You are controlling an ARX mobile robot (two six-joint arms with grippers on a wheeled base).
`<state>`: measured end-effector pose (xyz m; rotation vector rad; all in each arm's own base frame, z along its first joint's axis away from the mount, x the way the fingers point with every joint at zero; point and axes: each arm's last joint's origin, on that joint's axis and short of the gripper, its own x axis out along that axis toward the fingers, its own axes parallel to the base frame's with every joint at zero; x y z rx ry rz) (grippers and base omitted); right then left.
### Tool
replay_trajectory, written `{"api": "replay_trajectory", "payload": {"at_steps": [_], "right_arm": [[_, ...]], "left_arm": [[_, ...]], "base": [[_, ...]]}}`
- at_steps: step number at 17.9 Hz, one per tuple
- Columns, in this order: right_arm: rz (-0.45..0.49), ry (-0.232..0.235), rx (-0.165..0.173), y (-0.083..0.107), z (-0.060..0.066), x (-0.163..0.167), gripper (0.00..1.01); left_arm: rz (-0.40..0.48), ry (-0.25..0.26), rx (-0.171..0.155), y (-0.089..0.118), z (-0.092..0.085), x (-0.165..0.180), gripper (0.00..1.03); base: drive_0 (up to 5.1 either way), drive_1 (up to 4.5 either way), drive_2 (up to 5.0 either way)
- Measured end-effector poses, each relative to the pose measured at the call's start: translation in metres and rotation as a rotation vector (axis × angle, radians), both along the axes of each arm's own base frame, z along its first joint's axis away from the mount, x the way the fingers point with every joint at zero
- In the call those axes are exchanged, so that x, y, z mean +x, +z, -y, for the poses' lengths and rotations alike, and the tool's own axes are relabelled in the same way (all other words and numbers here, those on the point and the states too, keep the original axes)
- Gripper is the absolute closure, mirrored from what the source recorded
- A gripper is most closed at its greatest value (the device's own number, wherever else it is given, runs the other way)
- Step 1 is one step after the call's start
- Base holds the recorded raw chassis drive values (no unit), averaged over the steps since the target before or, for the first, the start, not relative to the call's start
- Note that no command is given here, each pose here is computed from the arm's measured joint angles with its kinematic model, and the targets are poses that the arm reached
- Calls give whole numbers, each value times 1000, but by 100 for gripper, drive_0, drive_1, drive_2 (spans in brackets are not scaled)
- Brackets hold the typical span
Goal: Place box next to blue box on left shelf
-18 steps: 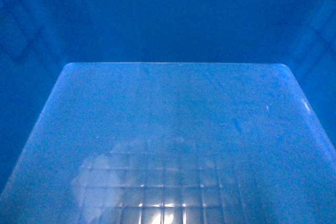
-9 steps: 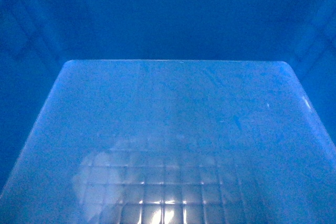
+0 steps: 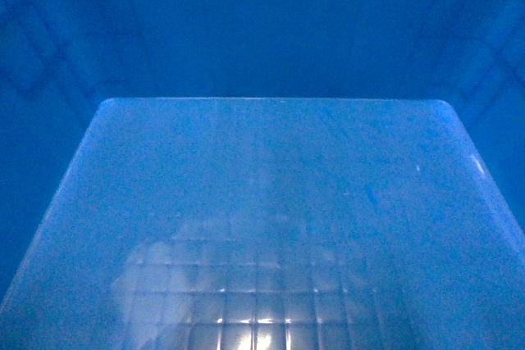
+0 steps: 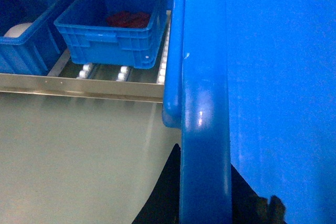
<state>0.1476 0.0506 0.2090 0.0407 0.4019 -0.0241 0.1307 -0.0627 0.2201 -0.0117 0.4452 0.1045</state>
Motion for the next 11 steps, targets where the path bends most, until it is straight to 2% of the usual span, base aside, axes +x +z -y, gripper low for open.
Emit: {"api": "replay_trajectory", "payload": {"at_steps": [11], "right_arm": [[0, 0, 0, 0, 0, 0, 91]], "left_arm": [[0, 0, -1, 0, 0, 0, 94]], "base": [[0, 0, 0]]}}
